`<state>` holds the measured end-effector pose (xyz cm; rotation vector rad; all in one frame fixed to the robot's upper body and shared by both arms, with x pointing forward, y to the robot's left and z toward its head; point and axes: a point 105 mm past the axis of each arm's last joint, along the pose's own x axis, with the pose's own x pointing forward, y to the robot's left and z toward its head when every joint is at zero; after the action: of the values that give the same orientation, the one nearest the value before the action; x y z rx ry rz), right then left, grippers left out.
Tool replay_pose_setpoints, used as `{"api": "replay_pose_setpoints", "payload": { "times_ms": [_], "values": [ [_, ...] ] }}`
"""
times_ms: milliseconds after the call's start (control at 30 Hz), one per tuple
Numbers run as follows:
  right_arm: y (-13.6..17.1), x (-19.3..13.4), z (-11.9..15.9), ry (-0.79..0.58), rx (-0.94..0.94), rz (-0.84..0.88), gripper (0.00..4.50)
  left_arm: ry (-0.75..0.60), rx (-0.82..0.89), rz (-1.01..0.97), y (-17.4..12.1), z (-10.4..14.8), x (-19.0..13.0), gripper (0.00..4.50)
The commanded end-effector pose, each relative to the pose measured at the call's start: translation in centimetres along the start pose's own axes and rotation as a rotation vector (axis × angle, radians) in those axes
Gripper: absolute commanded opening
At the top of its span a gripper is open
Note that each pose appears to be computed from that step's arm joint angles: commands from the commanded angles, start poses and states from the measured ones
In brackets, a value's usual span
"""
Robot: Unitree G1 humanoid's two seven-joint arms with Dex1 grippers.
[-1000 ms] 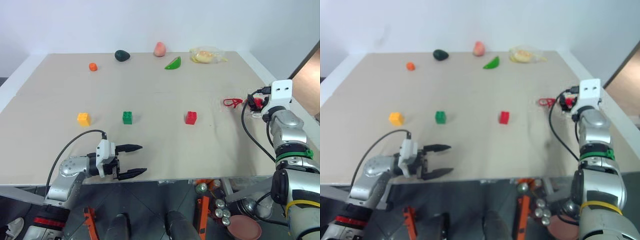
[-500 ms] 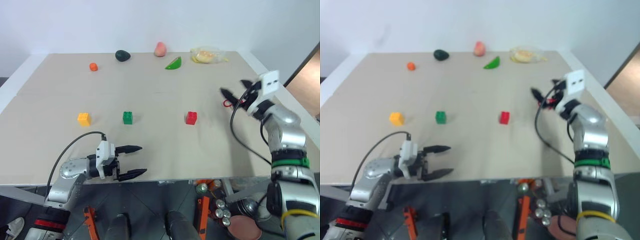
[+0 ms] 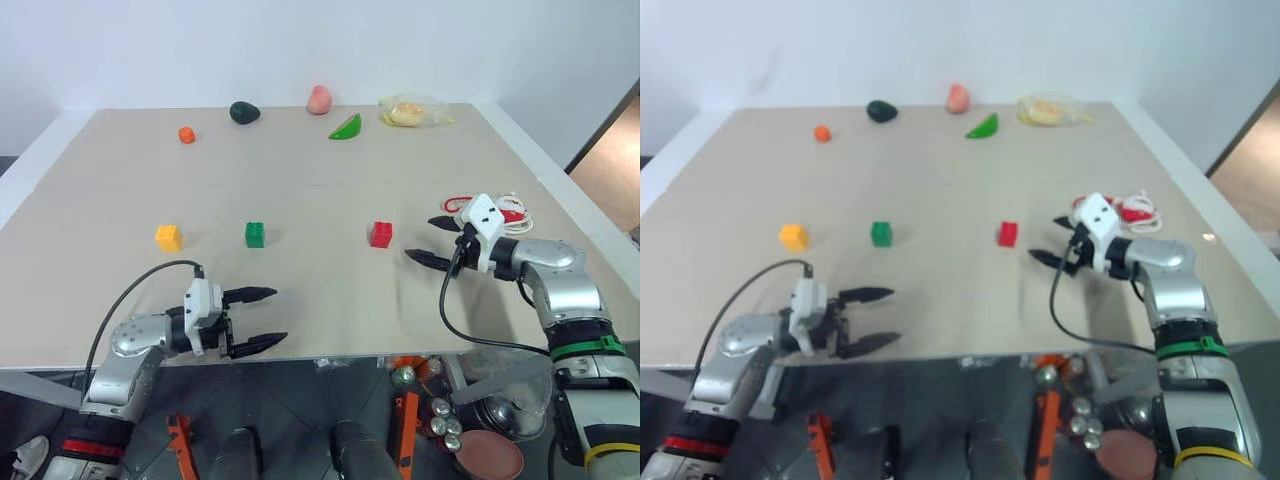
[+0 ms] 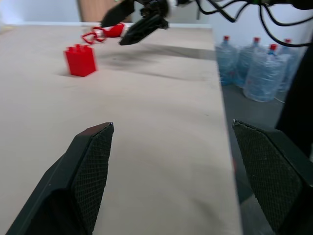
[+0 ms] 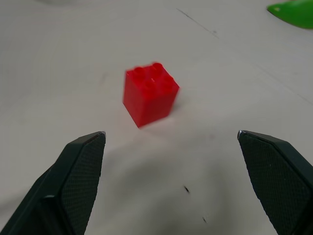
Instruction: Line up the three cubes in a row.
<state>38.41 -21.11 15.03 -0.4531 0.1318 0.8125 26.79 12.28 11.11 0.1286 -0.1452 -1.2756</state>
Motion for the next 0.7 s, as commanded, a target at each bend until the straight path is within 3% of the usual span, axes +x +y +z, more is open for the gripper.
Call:
{"api": "replay_pose_setpoints", "payload": {
  "times_ms": [33, 400, 700],
  "values": [
    [0.9, 0.9, 0.6, -0.02, -0.04, 0.041, 4.47, -0.029, 0.029, 0.016, -0.3, 0.9, -0.1, 4.03],
    [-0.2, 3.5, -1.7, 0.018, 0.045, -0.06, 4.47, -0.046, 0.041, 0.062, -0.6, 1.5, 0.1, 4.03],
    [-1.1, 4.6, -1.1, 0.002, 0.07, -0.08, 4.47, -0.045, 0.044, 0.081, -0.7, 2.0, 0.0, 4.03]
  ]
}}
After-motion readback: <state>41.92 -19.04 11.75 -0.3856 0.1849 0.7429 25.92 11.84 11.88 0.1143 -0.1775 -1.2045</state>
